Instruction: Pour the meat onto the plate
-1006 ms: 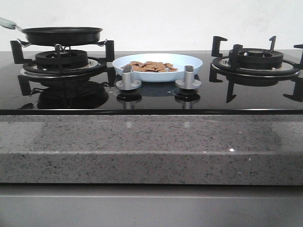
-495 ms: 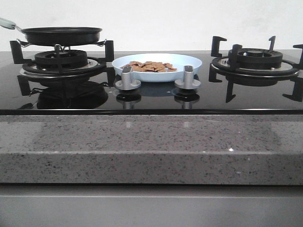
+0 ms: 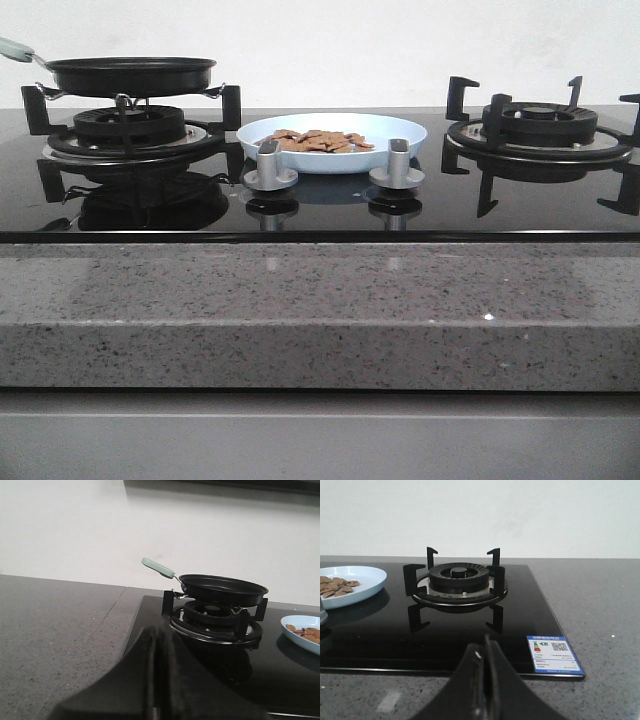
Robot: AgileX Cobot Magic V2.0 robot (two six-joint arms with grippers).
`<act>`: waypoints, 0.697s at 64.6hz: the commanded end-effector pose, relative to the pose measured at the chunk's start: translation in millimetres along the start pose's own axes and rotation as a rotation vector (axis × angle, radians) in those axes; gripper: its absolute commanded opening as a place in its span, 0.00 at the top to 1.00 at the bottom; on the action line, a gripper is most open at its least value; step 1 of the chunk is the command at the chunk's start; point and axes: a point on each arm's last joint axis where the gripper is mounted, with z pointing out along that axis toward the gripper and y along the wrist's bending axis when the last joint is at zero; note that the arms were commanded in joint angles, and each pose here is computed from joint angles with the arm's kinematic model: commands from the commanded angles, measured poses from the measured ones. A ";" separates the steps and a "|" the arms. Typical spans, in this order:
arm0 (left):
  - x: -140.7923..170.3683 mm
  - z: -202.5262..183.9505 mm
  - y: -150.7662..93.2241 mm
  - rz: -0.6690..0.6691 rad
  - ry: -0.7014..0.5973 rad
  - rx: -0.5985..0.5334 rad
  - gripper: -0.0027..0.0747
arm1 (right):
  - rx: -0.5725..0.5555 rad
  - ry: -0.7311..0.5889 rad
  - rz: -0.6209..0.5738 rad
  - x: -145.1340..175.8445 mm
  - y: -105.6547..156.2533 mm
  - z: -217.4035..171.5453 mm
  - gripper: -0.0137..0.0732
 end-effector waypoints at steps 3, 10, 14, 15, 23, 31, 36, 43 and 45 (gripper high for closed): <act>-5.8 -1.6 -0.1 -0.009 -0.090 0.005 0.99 | 0.027 -0.109 -0.005 -10.5 -2.1 -2.0 0.92; -5.8 -1.6 -0.1 -0.009 -0.090 0.005 0.99 | 0.027 -0.109 -0.005 -10.5 -2.1 -2.0 0.92; -5.8 -1.6 -0.1 -0.009 -0.090 0.005 0.99 | 0.027 -0.111 -0.006 -10.7 -2.1 -2.0 0.92; -5.8 -1.6 -0.1 -0.009 -0.090 0.005 0.99 | 0.027 -0.109 -0.007 -10.5 -2.1 -2.0 0.92; -5.8 -1.6 -0.1 -0.009 -0.090 0.005 0.99 | 0.019 -0.099 -0.069 -9.7 -1.1 -1.9 0.92; -5.8 -1.6 -0.1 -0.009 -0.090 0.005 0.99 | 0.009 -0.099 -0.075 -9.7 -0.2 -1.9 0.92; -5.8 -1.6 -0.1 -0.009 -0.090 0.005 0.99 | 0.008 -0.087 -0.050 -8.3 -0.3 -1.8 0.92; -5.8 -1.6 -0.1 -0.009 -0.090 0.005 0.99 | 0.008 -0.069 -0.050 -6.7 -0.3 -1.6 0.92; -5.8 -1.6 -0.1 -0.009 -0.090 0.005 0.99 | 0.008 -0.067 -0.050 -6.5 -0.3 -1.6 0.92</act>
